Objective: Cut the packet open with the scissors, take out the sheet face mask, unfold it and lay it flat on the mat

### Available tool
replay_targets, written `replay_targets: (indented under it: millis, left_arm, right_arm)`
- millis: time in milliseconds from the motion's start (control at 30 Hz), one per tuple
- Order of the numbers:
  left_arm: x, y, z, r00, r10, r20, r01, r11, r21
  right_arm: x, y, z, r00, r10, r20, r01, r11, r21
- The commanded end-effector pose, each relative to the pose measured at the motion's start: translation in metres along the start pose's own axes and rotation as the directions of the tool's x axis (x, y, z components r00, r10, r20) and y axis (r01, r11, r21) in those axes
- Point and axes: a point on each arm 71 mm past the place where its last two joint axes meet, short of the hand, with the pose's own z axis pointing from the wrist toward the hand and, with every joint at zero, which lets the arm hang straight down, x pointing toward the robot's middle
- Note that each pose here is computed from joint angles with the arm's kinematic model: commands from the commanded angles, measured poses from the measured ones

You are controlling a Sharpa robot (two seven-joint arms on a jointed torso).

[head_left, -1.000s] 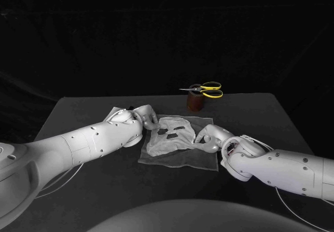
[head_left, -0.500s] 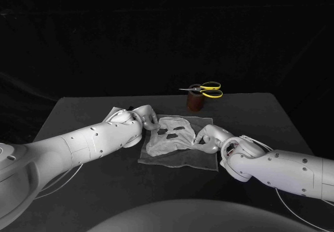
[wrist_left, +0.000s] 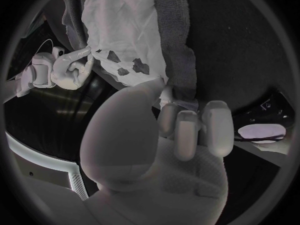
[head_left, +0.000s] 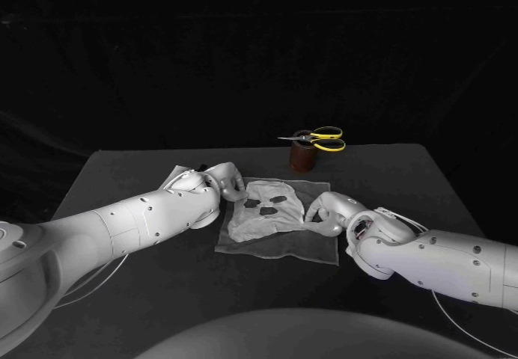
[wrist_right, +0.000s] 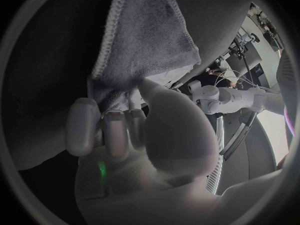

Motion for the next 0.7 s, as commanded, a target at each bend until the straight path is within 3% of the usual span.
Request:
replay_targets:
  millis: [33,467,600,700]
  left_arm:
    - [-0.0006,0.0048,0.0005,1.000,0.019,0.020,-0.019,1.000,0.000]
    - [-0.0043,0.0089,0.0016,0.998,0.028,0.049,-0.028,1.000,-0.003]
    - [-0.0043,0.0093,0.0015,0.999,0.027,0.047,-0.027,1.000,-0.003]
    - [-0.0045,0.0098,0.0009,0.999,0.020,0.046,-0.020,1.000,0.001]
  right_arm:
    - [0.0069,-0.0135,-0.0017,0.992,-0.104,-0.078,0.107,0.994,0.038]
    - [0.0073,-0.0187,-0.0034,0.985,-0.134,-0.108,0.140,0.989,0.044]
    - [0.0038,-0.0179,-0.0043,0.992,-0.106,-0.062,0.109,0.994,0.032]
    - [-0.0013,-0.0155,-0.0052,0.998,-0.069,0.011,0.069,0.998,0.001]
